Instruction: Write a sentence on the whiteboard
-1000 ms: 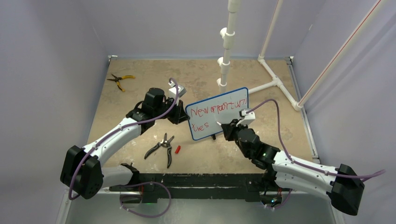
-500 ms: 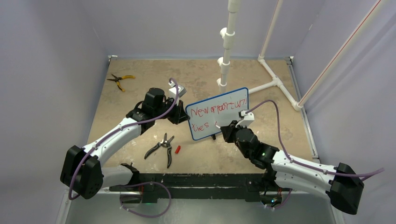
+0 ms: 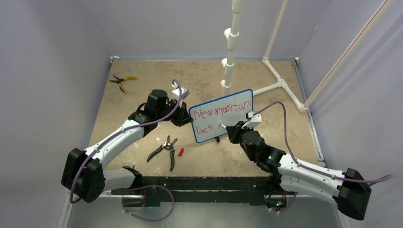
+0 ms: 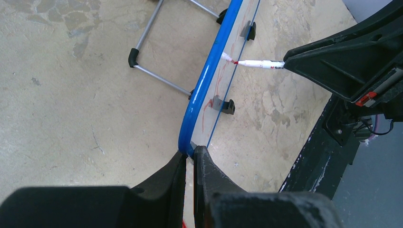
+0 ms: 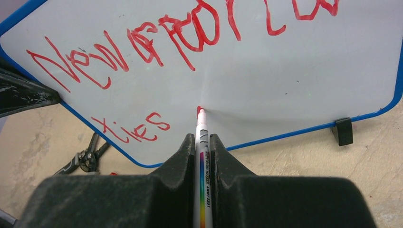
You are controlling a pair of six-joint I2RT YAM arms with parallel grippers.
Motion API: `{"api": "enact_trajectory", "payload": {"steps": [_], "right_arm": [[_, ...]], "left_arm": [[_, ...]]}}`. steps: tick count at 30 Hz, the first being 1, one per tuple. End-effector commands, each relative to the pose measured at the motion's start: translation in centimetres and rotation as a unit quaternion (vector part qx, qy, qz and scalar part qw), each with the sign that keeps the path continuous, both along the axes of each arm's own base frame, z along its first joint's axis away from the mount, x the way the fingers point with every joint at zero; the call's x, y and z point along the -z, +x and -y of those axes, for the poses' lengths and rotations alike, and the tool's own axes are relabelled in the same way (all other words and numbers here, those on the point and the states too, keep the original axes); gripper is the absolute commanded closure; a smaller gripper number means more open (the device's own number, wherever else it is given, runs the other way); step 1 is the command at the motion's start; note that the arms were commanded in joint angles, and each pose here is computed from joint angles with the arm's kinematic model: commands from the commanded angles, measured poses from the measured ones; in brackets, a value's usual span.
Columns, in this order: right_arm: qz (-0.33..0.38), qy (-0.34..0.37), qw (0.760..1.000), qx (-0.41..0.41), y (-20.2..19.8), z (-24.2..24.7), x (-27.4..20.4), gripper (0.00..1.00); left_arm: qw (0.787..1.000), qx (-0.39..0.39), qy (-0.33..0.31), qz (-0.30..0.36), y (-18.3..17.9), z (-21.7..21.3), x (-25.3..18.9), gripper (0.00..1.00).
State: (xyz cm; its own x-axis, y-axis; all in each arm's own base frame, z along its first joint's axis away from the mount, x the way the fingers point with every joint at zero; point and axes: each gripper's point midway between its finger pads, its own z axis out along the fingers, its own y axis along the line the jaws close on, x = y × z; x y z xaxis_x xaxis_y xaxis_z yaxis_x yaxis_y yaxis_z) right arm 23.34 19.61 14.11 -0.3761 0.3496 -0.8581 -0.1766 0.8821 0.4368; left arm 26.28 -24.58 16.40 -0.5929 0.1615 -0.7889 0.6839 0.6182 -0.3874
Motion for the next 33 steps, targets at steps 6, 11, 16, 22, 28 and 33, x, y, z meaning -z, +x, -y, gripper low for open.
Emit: {"api": "enact_trajectory", "payload": {"steps": [6, 11, 16, 22, 28, 33], "right_arm": [[0.016, 0.012, 0.999, 0.036, 0.9, 0.7, -1.6, 1.0], [-0.004, 0.01, 0.999, 0.03, 0.5, 0.6, -0.6, 1.0], [-0.023, 0.005, 0.999, 0.037, 0.2, 1.0, 0.5, 1.0], [-0.019, 0.01, 0.999, 0.033, 0.0, 1.0, 0.1, 1.0], [0.013, 0.015, 0.999, 0.045, 0.6, 1.4, -2.1, 1.0], [0.023, 0.001, 0.998, 0.057, 1.4, 1.8, -2.5, 1.0]], "left_arm": [[1.0, 0.0, -0.01, 0.016, 0.5, 0.3, -0.8, 1.0], [1.0, 0.0, -0.01, 0.016, 0.5, 0.3, -0.8, 1.0], [1.0, 0.0, -0.01, 0.016, 0.5, 0.2, -0.8, 1.0], [1.0, 0.0, -0.01, 0.016, 0.4, 0.3, -0.8, 1.0], [1.0, -0.001, -0.01, 0.016, 0.5, 0.2, -0.7, 1.0], [1.0, 0.0, -0.01, 0.015, 0.4, 0.2, -0.7, 1.0]]}}
